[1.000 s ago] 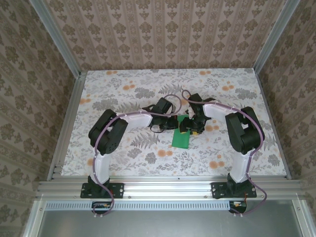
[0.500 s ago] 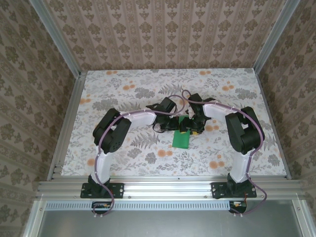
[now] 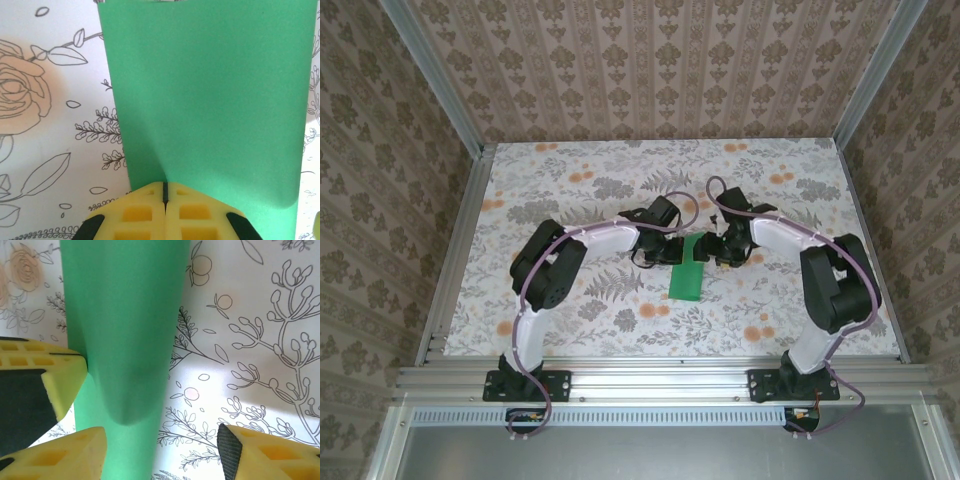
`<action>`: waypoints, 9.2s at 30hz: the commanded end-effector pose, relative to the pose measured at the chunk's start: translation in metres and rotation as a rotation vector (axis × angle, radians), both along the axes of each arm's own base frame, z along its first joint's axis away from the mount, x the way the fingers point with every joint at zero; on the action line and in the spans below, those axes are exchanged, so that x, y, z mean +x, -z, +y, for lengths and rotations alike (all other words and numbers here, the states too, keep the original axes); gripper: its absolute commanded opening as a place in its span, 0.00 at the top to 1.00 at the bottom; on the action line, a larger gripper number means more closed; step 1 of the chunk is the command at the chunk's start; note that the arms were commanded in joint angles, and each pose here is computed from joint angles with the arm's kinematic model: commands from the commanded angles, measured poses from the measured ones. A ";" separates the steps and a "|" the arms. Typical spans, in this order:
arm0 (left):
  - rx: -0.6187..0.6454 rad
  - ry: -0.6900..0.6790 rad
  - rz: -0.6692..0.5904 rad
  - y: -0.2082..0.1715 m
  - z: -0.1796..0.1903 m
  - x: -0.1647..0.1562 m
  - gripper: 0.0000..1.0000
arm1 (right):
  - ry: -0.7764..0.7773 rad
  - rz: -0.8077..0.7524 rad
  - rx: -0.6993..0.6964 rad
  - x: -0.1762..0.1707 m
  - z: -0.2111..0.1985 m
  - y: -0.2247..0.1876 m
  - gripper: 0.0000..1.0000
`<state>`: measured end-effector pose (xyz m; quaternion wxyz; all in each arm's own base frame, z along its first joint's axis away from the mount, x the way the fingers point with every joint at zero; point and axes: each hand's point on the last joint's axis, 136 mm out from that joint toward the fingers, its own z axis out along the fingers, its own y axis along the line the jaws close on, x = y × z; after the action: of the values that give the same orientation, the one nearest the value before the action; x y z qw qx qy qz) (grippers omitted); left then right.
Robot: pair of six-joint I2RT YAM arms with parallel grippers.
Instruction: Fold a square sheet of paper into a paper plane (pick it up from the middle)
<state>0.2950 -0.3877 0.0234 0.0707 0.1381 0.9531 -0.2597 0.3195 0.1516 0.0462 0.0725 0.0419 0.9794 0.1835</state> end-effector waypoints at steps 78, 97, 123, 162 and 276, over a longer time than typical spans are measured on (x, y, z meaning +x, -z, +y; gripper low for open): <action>-0.061 -0.209 -0.200 -0.066 0.056 0.036 0.72 | 0.031 0.104 0.103 -0.014 0.013 0.034 0.47; -0.094 -0.165 -0.155 -0.059 0.046 0.029 0.75 | 0.050 0.100 0.128 -0.006 0.019 0.029 0.45; -0.105 -0.137 -0.138 -0.057 0.037 0.027 0.76 | 0.044 0.174 -0.044 -0.012 0.003 0.050 0.43; -0.057 -0.020 0.024 -0.010 -0.009 0.004 1.00 | 0.050 0.205 -0.132 -0.018 -0.007 0.065 0.44; 0.090 0.052 0.075 0.025 0.003 -0.007 1.00 | 0.004 0.083 0.373 -0.072 0.045 0.016 0.73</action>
<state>0.2970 -0.3958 0.0226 0.0496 0.1473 0.9540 -0.2563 0.2586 0.1924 0.0292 0.0392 0.0589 0.9344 0.3493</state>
